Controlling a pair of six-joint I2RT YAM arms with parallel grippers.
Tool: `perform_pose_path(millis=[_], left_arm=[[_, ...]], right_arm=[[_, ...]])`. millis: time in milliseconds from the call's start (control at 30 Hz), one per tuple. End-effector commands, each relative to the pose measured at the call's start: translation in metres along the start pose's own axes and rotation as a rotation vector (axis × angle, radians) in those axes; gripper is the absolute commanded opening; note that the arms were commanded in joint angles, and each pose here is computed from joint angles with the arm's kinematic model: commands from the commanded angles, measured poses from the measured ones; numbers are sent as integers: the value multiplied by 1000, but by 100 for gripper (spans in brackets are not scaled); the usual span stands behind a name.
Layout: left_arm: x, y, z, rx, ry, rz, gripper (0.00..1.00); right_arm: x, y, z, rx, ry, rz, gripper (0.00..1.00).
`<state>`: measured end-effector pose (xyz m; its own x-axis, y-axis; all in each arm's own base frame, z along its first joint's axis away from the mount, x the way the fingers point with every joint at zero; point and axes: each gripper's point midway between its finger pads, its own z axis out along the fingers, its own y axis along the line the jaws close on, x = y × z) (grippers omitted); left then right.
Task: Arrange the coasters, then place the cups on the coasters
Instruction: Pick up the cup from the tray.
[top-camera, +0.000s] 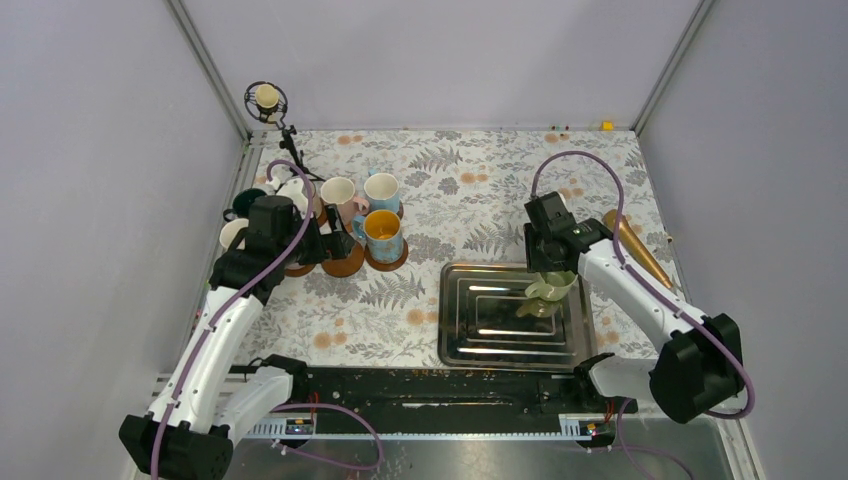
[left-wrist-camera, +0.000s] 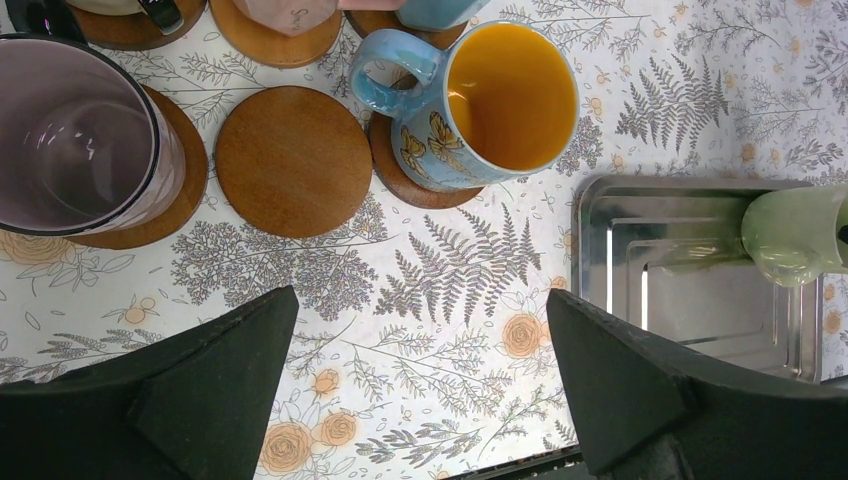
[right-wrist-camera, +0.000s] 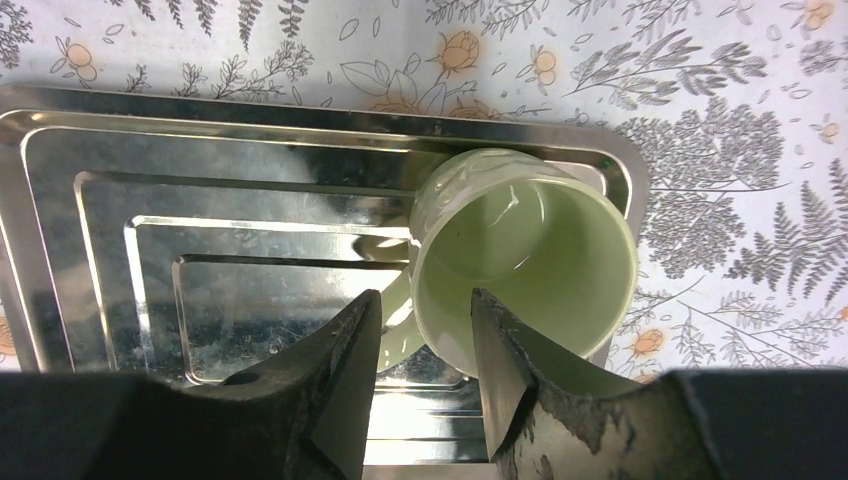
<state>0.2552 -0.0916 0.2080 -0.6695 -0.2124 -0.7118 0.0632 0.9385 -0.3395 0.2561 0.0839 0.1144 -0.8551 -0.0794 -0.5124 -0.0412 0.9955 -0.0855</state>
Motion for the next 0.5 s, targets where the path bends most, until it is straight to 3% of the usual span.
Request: perform_pose_path(millis=[0,467], left_arm=[[-13,-2,-4,5,-65,17,99],[-14,0,-6,-9,-75,16,99]], right_arm=[[5,5,9,-48,48,9,46],[16,0,22,-8,88,31,40]])
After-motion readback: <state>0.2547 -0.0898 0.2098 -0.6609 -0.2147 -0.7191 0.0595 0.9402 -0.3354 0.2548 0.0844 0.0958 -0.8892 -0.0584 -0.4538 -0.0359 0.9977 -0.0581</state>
